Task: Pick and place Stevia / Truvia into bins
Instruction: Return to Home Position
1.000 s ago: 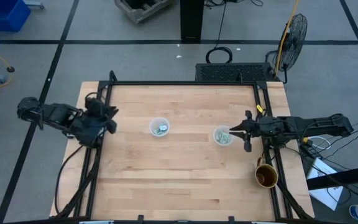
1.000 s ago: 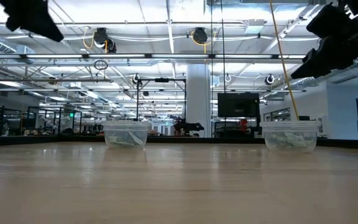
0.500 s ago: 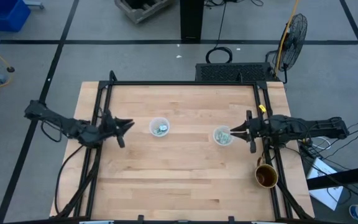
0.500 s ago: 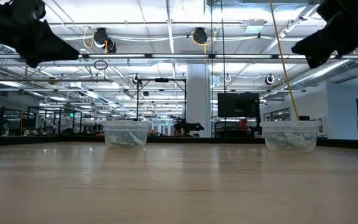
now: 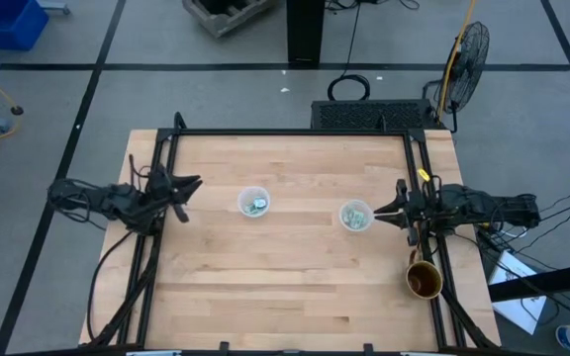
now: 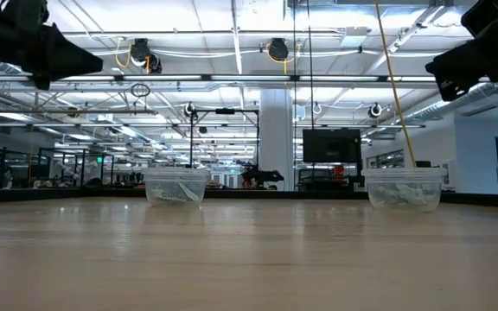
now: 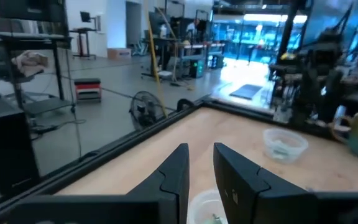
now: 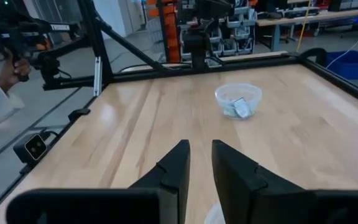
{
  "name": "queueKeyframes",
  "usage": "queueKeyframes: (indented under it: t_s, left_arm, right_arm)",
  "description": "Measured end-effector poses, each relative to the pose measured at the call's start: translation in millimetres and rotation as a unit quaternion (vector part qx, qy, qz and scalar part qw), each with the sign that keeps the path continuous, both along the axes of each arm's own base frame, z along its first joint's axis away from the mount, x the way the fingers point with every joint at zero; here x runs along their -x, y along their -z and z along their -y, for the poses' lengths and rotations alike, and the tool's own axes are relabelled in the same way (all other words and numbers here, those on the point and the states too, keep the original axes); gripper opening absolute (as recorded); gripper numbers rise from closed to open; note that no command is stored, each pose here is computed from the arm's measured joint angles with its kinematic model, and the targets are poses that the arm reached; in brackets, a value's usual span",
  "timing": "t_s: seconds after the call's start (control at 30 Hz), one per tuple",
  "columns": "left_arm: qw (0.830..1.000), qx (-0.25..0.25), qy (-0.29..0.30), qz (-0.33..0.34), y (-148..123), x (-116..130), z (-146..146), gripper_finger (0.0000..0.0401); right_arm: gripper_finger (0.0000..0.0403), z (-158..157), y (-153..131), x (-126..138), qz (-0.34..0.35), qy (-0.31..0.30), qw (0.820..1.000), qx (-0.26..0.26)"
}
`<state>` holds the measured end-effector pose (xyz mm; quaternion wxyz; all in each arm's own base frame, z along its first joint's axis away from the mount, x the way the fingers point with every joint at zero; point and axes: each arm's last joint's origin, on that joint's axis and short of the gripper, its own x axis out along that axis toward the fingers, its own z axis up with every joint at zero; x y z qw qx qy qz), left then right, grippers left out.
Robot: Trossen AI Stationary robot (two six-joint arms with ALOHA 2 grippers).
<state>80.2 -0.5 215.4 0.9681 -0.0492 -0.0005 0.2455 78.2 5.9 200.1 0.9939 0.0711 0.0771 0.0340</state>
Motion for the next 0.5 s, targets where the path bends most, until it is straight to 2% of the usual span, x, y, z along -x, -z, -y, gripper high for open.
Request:
queueKeyframes:
  t_s: [0.17, 0.3, 0.5]
  left_arm:
    - [1.0, 0.003, 0.021, 0.01, 1.7, 4.9, -0.5, 0.0079]
    - [0.999, 0.004, 0.031, 0.017, 3.0, 3.5, 0.3, 0.0079]
    - [0.99, -0.032, 0.131, 0.029, 20.0, -7.2, 8.1, 0.0079]
  right_arm:
    - [0.0061, 0.0, 2.3, -0.8, -0.001, 0.0, 1.0, 0.007]
    - [0.0061, -0.6, 17.0, -9.4, 0.022, 0.0, 1.0, 0.008]
    - [0.0061, -1.1, 30.3, -15.9, 0.045, 0.001, 0.999, 0.002]
